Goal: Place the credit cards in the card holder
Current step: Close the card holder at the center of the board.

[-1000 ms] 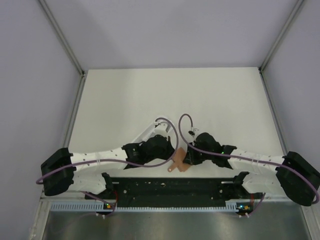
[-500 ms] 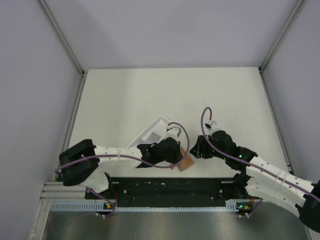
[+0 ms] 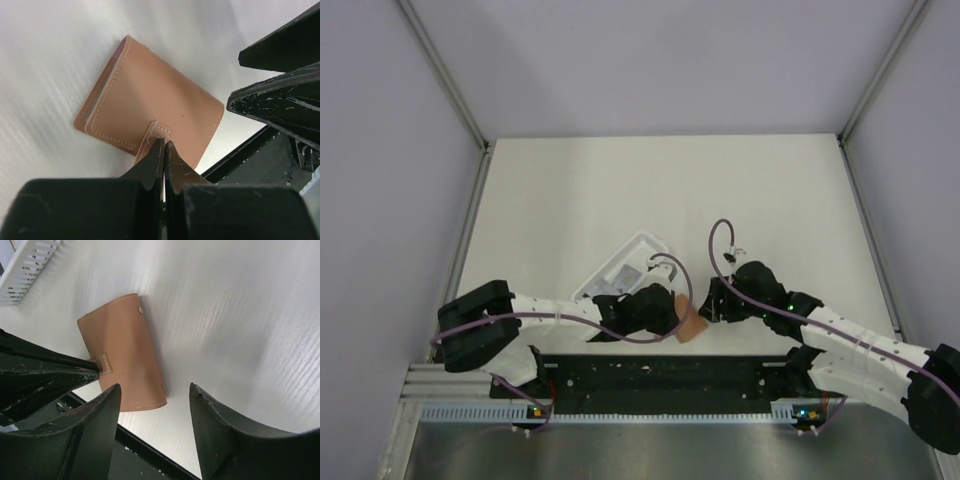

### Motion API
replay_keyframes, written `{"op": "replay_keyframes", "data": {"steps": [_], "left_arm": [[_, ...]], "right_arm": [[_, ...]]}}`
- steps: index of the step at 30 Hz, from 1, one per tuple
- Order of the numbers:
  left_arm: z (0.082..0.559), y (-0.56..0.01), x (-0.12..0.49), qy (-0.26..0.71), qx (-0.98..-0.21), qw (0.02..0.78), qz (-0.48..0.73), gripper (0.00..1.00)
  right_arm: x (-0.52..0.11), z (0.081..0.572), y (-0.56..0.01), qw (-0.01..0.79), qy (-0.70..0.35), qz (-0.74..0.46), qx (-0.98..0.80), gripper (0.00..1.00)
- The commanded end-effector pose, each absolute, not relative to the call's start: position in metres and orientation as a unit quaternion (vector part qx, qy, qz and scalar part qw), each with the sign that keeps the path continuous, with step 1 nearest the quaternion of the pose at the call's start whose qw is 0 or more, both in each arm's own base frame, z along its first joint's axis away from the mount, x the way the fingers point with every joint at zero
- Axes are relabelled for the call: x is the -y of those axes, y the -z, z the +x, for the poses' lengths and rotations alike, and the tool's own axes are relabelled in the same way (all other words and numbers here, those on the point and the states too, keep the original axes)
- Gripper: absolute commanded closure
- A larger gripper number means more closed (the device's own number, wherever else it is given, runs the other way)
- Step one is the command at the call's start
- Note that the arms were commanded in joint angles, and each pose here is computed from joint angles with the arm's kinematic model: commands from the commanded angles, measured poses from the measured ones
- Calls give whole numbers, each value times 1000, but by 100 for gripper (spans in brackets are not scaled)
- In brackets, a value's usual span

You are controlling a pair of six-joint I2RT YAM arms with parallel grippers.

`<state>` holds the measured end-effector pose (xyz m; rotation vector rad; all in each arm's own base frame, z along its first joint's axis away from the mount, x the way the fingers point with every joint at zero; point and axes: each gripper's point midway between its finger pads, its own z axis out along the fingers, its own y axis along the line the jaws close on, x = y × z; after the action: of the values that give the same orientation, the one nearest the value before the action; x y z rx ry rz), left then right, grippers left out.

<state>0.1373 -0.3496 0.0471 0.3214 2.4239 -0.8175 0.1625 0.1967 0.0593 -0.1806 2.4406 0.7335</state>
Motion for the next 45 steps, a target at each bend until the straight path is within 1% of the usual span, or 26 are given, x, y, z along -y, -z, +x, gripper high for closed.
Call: {"op": "replay_keyframes", "data": {"steps": [1, 6, 13, 20, 21, 23, 26, 28, 30, 33, 34, 37, 39, 43, 45], "left_arm": [[140, -59, 348, 323, -893, 296, 103, 100], [139, -54, 341, 317, -896, 296, 96, 100], [137, -44, 336, 311, -900, 291, 94, 100], [134, -36, 330, 305, -904, 286, 90, 100], [134, -35, 330, 305, -904, 286, 90, 100], [133, -33, 327, 303, -905, 285, 89, 100], [134, -33, 326, 301, -906, 287, 85, 100], [138, -39, 320, 295, -905, 298, 72, 100], [144, -50, 310, 287, -902, 318, 57, 100], [155, -80, 296, 291, -886, 360, 30, 100], [155, -82, 286, 278, -887, 367, 30, 100], [162, -107, 272, 277, -873, 401, 19, 100], [164, -117, 265, 276, -867, 414, 14, 100], [164, -125, 260, 274, -865, 419, 15, 100], [164, -124, 260, 271, -867, 418, 15, 100]], "right_arm": [[-211, 165, -60, 286, -307, -87, -903, 43], [-219, 162, -54, 270, -323, -100, -902, 41], [-238, 156, -51, 252, -373, -117, -885, 38], [-244, 152, -38, 229, -390, -114, -884, 38], [-244, 152, -37, 228, -393, -113, -884, 39], [-249, 149, -38, 221, -409, -115, -878, 47], [-254, 150, -48, 229, -427, -119, -867, 68], [-252, 156, -58, 247, -418, -118, -866, 81], [-241, 161, -69, 268, -389, -115, -874, 91], [-216, 175, -104, 331, -332, -101, -877, 99], [-206, 180, -120, 358, -315, -95, -874, 100], [-169, 193, -152, 400, -225, -68, -886, 100], [-149, 197, -158, 389, -158, -57, -906, 100], [-117, 200, -158, 334, -19, -44, -941, 100], [-102, 205, -163, 347, 53, -36, -936, 100]]}}
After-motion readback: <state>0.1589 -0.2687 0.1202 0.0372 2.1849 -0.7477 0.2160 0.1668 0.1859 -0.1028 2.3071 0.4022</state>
